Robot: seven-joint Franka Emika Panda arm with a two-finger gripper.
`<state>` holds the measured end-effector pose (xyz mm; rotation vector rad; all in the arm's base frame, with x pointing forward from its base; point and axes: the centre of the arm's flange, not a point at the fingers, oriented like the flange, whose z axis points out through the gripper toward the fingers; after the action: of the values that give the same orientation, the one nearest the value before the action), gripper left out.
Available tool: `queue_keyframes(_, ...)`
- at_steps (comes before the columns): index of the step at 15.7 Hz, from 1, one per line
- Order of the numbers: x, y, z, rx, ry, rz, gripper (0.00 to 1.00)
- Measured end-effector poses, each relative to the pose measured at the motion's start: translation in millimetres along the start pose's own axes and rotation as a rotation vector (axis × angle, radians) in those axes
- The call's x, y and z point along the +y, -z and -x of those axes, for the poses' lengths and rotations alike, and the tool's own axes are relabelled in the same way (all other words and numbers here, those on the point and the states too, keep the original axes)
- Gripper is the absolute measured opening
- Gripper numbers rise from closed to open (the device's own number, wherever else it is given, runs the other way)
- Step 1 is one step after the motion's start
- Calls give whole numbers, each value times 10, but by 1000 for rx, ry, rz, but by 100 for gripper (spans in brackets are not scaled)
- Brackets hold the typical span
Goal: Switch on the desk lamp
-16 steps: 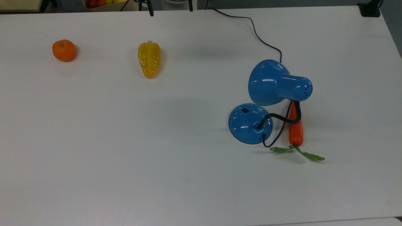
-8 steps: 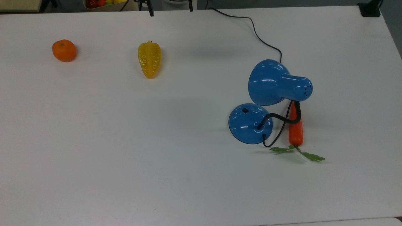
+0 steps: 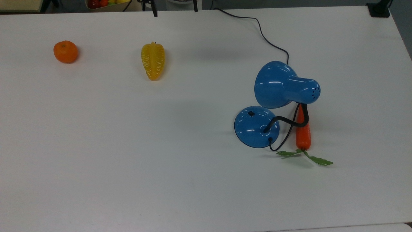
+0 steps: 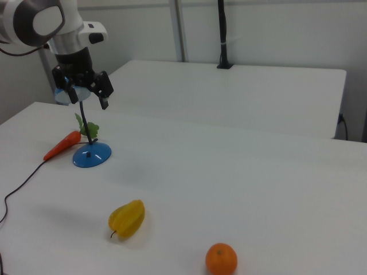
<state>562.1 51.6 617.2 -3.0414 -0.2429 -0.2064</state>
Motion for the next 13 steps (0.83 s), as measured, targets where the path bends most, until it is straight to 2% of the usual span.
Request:
queue_keyframes(4,0,-5,0,-1,2,0,96)
queue_keyframes(5,0,-6,0,-1,4,0,89)
queue_keyframes(12,3,-43,-12,-7,26,0,13)
queue_keyframes(13,3,-51,-14,-8,26,0,8)
